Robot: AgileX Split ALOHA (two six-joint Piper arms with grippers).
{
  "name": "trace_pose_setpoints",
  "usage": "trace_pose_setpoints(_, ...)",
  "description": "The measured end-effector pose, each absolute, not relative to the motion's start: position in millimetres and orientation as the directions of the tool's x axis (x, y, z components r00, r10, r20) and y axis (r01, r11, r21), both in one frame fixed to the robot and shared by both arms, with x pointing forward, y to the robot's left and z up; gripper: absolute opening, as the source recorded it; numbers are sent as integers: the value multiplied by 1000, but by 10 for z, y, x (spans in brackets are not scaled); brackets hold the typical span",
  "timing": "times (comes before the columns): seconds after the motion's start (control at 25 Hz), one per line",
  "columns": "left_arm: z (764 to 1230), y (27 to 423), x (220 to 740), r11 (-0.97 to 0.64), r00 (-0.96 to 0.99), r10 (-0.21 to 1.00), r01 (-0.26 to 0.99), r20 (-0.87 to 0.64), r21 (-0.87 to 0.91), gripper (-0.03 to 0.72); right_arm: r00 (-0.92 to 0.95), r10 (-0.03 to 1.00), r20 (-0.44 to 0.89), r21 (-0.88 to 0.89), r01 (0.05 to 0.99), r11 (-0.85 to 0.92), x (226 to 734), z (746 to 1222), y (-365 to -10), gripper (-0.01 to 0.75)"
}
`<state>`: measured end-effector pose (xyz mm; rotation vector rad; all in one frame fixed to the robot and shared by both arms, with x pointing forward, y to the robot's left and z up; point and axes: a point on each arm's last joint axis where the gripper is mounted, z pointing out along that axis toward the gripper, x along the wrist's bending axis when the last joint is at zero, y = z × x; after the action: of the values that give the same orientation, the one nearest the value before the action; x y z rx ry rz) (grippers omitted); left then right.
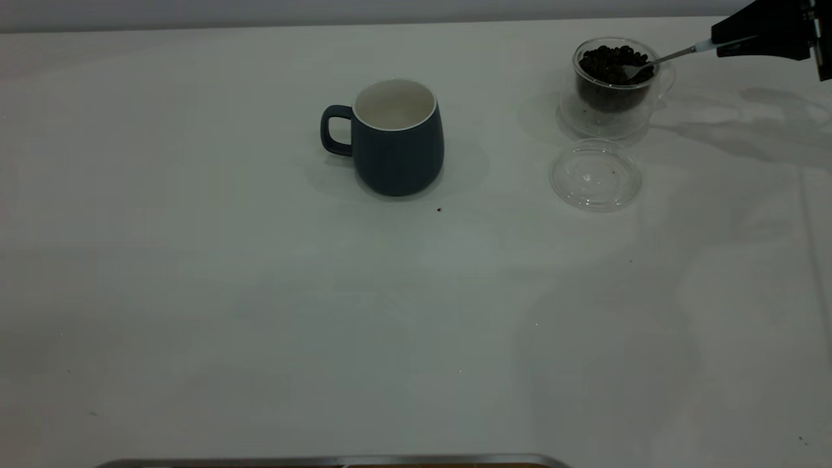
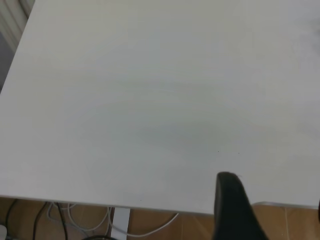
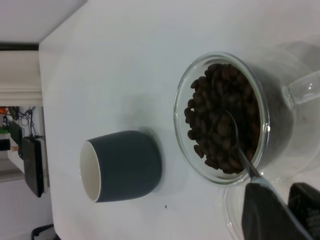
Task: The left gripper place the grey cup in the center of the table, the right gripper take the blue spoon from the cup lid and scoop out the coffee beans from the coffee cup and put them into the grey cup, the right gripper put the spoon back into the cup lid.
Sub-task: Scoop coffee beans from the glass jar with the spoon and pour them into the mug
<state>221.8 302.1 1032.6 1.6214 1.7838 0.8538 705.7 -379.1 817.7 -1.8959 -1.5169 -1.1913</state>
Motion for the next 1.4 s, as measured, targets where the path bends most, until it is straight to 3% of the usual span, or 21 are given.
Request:
trace_pose_setpoints(0.32, 10326, 3021, 2218, 58, -97, 995, 627, 3, 777, 474, 40, 519, 854, 184, 909, -374, 7028, 8200, -4021, 100)
trace_pose_setpoints(1.4, 10326, 3021, 2218, 61, -99, 995, 627, 2, 777, 474, 63, 499, 864, 161, 905, -393, 7072, 8442, -3947, 100)
